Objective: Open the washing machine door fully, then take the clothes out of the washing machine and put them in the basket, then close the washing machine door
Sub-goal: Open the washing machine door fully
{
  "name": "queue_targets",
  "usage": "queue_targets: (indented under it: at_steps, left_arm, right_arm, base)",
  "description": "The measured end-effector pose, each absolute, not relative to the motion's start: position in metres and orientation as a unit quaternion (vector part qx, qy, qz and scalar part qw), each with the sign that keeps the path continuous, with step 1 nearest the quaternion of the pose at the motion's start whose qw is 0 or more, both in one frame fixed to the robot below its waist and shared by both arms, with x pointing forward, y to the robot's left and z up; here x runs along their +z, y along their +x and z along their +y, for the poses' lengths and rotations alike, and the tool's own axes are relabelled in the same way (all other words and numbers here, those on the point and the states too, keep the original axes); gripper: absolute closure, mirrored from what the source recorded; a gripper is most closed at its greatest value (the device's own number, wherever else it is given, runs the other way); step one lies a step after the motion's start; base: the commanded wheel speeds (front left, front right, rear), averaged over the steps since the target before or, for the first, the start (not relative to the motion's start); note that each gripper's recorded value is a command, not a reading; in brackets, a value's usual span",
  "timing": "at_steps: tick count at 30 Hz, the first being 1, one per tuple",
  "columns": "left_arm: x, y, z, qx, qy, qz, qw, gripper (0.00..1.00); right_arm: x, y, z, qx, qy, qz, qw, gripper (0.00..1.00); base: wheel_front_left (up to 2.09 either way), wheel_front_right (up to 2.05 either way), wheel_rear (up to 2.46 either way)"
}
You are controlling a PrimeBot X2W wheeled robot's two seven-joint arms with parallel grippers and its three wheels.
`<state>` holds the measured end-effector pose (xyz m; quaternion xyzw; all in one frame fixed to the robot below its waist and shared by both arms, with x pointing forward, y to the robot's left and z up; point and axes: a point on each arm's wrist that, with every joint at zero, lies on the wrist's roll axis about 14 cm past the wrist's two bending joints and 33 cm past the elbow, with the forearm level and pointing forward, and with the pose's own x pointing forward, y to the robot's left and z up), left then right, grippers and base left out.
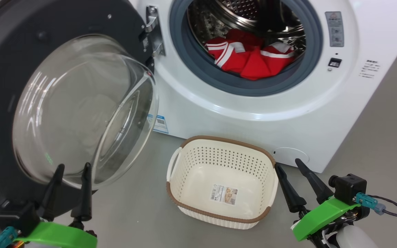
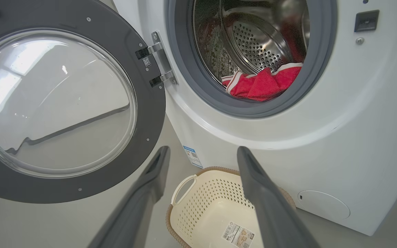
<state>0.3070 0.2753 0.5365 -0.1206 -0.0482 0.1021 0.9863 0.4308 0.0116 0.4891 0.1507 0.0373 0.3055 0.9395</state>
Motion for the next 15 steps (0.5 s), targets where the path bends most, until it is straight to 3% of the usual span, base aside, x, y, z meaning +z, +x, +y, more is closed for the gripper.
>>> queue_targets:
  at_steps: [15]
  left_arm:
    - [0.545, 0.332, 0.233, 0.042, -0.126, -0.060, 0.989, 0.00]
  right_arm:
    - [0.496, 0.426, -0.032, 0.260, 0.137, 0.022, 0.956, 0.00]
  base:
    - [0.00, 0.00, 0.00]
